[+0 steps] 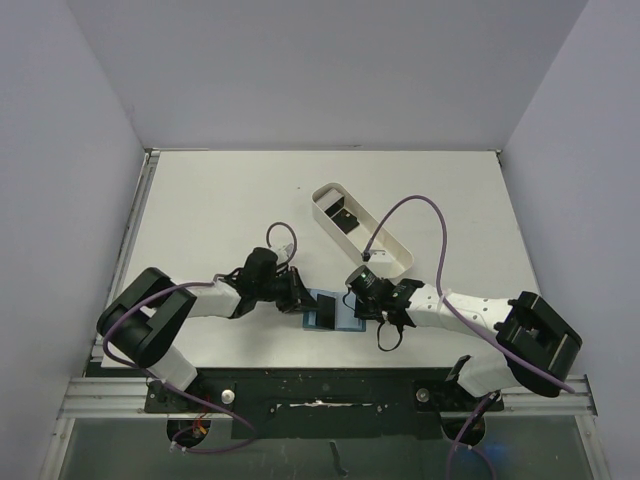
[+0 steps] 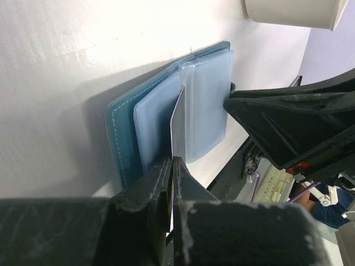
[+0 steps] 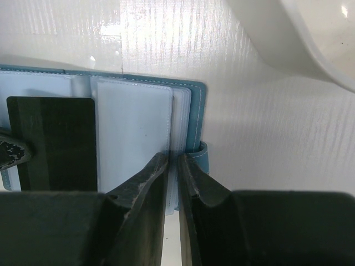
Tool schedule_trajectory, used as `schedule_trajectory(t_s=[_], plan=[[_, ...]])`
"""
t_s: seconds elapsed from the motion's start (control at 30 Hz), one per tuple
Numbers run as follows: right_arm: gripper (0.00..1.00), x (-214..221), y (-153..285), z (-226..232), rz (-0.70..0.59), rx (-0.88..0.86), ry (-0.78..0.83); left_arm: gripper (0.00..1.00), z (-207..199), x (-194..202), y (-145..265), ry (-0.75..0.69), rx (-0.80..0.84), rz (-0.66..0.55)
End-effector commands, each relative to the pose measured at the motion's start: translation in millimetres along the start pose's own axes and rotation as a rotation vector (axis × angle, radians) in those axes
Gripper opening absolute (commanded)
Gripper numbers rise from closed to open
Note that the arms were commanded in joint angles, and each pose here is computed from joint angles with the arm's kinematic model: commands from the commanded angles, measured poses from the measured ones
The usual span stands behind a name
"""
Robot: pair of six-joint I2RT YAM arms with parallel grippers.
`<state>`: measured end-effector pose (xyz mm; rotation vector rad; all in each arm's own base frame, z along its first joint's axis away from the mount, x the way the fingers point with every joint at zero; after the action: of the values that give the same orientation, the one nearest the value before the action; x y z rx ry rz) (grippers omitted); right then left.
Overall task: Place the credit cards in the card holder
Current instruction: Insert the credit card into the card holder.
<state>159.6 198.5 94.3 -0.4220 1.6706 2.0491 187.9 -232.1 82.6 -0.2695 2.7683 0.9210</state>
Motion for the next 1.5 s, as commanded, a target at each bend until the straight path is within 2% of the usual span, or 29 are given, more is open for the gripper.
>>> schedule_trajectory(t_s=[0.0,0.77,1.47], plan=[[0.14,-5.0,2.6,2.2,-0.043,-0.017,-0.021,0.00,0.0,0.7,-2.0,-0.025,0.018,-0.005],[0.13,-3.9,2.8,-1.6,-0.045,0.008,-0.022,0.00,-14.7,0.4,-0.9,-0.058,0.203,-0.024],[0.15,-2.6,3.3,-1.0,-0.042,-0.002,-0.031,0.00,7.9,4.5,-15.6,0.016,0.146,-0.059]])
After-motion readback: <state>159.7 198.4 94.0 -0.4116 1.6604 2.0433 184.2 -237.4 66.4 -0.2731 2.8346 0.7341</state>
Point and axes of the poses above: each gripper's point midway between its finger pads, its own y axis back along the fingers, its own z axis along the line the jaws close on, x = y × z, the point moved 8 cm from there along y, back along the fingers, and after that the axes turned 6 degrees about -y, right-handed, at the moved point
